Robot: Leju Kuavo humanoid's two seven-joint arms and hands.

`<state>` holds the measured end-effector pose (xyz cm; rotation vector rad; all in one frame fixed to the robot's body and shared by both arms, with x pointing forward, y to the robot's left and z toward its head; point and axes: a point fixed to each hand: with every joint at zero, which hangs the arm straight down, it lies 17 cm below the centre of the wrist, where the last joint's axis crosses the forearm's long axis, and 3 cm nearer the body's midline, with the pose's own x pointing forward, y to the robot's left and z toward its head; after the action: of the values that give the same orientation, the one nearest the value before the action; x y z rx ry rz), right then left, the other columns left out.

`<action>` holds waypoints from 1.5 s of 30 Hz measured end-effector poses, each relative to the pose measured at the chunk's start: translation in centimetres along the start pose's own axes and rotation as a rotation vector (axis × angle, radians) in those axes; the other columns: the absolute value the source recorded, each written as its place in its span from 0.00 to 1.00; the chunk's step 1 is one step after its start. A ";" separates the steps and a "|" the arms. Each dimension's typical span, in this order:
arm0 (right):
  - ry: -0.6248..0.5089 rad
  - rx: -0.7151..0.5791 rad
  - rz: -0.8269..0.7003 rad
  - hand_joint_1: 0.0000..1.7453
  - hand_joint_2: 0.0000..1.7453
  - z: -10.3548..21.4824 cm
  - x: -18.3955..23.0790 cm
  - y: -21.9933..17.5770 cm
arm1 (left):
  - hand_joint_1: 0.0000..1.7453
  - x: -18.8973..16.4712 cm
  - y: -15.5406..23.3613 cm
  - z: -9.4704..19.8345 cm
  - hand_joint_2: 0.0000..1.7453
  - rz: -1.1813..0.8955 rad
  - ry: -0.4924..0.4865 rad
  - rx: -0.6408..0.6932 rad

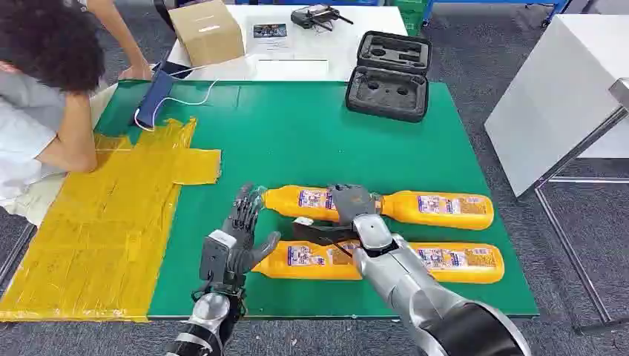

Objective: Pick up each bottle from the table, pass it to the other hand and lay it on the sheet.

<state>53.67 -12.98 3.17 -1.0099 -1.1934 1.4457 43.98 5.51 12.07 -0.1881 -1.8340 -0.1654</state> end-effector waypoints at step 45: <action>-0.222 -0.497 -1.236 1.00 1.00 6.4 1.8 -11.4 | 0.00 3.4 -4.4 -0.8 1.00 -0.026 -0.039 -0.161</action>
<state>49.04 -11.82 15.46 -0.2204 -1.8906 0.2723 42.90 1.21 15.51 -0.2812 -1.8626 -0.3302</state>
